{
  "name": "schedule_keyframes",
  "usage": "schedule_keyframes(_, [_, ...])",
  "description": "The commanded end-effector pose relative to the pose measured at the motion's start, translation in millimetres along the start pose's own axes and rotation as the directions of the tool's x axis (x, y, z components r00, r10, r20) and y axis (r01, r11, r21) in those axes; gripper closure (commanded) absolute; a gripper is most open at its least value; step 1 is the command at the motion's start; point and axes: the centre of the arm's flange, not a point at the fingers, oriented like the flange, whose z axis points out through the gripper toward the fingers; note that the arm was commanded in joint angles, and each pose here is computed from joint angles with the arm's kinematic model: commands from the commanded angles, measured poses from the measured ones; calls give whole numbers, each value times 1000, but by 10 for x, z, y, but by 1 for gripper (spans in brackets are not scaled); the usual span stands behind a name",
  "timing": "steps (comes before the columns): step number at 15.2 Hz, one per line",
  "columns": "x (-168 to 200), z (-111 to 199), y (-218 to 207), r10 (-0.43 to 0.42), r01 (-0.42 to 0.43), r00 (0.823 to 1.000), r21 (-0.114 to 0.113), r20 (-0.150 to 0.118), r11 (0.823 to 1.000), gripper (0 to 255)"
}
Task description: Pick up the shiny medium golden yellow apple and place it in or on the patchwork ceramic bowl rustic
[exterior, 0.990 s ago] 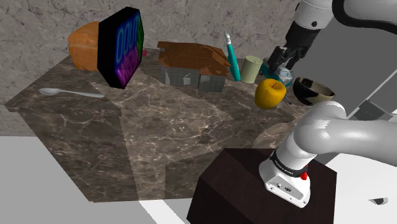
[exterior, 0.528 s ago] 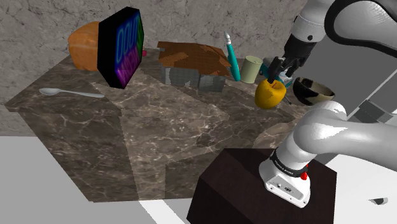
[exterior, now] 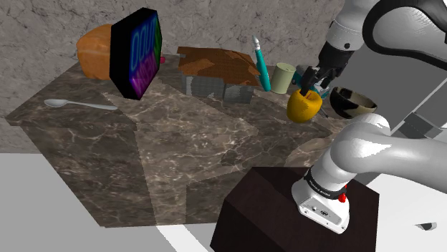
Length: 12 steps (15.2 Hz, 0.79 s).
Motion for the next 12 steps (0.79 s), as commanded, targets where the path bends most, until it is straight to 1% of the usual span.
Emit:
schedule_keyframes(1, [0, 0, 0, 0, 0, 1000, 0, 0, 1000, 0])
schedule_keyframes(2, [0, 0, 0, 0, 0, 1000, 0, 0, 1000, 255])
schedule_keyframes(11, [0, 1, 0, 0, 0, 1000, 0, 0, 1000, 255])
schedule_keyframes(12, [8, -51, 9, 0, 0, 1000, 0, 0, 1000, 255])
